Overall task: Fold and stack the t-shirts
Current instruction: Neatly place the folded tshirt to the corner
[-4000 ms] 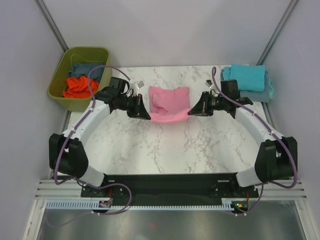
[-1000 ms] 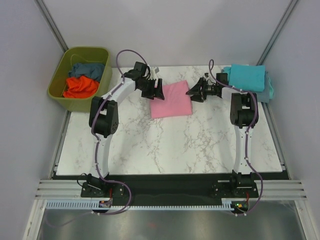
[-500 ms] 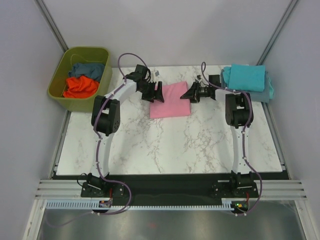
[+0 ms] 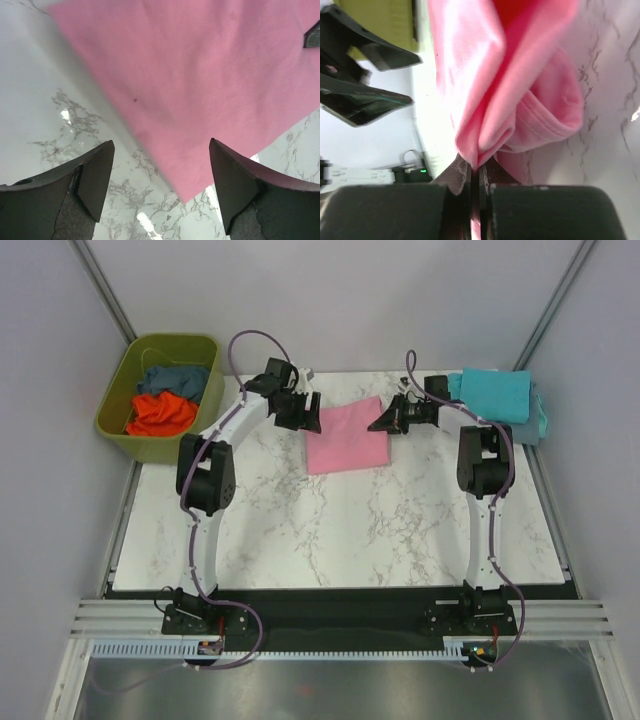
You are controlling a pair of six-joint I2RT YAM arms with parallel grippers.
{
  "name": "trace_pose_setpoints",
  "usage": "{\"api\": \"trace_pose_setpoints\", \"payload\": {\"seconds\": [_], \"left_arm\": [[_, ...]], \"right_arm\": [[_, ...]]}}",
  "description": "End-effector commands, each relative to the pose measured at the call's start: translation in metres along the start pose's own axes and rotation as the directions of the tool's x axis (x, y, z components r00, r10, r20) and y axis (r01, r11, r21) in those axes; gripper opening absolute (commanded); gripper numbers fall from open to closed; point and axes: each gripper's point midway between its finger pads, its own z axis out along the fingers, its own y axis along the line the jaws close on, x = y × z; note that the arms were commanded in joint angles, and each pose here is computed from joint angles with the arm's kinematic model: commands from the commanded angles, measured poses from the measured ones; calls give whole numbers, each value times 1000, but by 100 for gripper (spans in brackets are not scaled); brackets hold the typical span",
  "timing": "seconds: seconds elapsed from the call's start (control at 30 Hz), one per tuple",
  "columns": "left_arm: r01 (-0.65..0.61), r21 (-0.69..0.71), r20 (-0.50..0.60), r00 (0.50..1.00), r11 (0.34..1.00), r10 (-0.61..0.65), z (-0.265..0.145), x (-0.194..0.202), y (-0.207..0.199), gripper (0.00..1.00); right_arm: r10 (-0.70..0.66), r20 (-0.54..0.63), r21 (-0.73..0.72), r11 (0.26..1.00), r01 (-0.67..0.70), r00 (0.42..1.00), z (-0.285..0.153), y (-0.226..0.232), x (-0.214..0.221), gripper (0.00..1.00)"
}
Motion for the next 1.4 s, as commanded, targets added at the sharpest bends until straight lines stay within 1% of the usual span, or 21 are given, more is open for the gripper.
{"api": "trace_pose_setpoints", "payload": {"seconds": [0.0, 0.03, 0.1, 0.13, 0.23, 0.27, 0.37, 0.43, 0.6, 0.67, 0.93, 1.0, 1.07, 1.13, 1.2, 1.23, 1.27, 1.3, 1.33, 1.37], "left_arm": [[-106, -74, 164, 979, 992, 117, -65, -54, -6, 84], [-104, -63, 161, 980, 993, 113, -67, -52, -9, 84], [-100, -43, 151, 983, 994, 105, -72, -45, -14, 84], [-97, -25, 151, 984, 995, 99, -74, -43, -17, 84], [-104, -16, 151, 983, 994, 105, -82, -39, -22, 83], [-109, -20, 153, 982, 994, 110, -85, -39, -22, 83], [-125, -30, 170, 977, 992, 128, -95, -42, -24, 82], [-128, -32, 171, 976, 991, 132, -100, -40, -26, 82], [-126, -28, 166, 978, 992, 129, -106, -32, -27, 82], [-125, -27, 163, 978, 992, 128, -108, -28, -28, 82], [-123, -15, 159, 980, 992, 124, -111, -22, -30, 82], [-124, -14, 163, 979, 992, 124, -112, -23, -32, 82], [-124, -13, 163, 979, 992, 124, -111, -23, -32, 82], [-126, -12, 165, 978, 992, 126, -112, -24, -33, 82], [-128, -12, 164, 978, 992, 129, -111, -24, -34, 82], [-134, -10, 164, 977, 991, 134, -111, -24, -35, 82], [-136, -9, 160, 978, 991, 136, -110, -22, -37, 82], [-140, -9, 160, 977, 990, 140, -109, -22, -38, 82], [-142, -13, 160, 977, 990, 142, -109, -22, -38, 82], [-146, -13, 159, 976, 989, 146, -109, -22, -39, 82]], "right_arm": [[-322, 63, 107, 943, 315, 945, -52, 65, -38, 0], [-308, 40, 175, 939, 297, 951, -57, 57, -33, 0], [-394, 29, 236, 896, 376, 919, -71, 60, -39, 0], [-390, 18, 301, 880, 367, 920, -79, 51, -40, 0], [-456, 20, 398, 820, 411, 890, -101, 54, -52, 0], [-477, 26, 454, 789, 415, 878, -112, 52, -59, 0], [-530, 27, 506, 738, 446, 847, -131, 57, -70, 0], [-548, 39, 565, 702, 434, 836, -154, 51, -82, 0], [-598, 56, 637, 638, 433, 800, -189, 57, -101, 0], [-605, 71, 656, 628, 420, 793, -202, 56, -108, 0], [-687, 103, 725, 547, 419, 719, -247, 79, -133, 0], [-700, 110, 734, 536, 418, 706, -255, 84, -137, 0], [-708, 127, 743, 532, 406, 694, -266, 88, -142, 0], [-703, 156, 751, 541, 378, 694, -280, 88, -146, 0], [-709, 187, 753, 548, 365, 680, -293, 94, -152, 0], [-700, 206, 757, 557, 341, 684, -304, 88, -155, 0], [-708, 221, 762, 555, 334, 671, -312, 92, -161, 0], [-705, 234, 760, 562, 326, 670, -317, 91, -162, 0], [-690, 248, 765, 570, 299, 680, -328, 79, -165, 0], [-696, 256, 770, 567, 294, 671, -335, 81, -168, 0]]}}
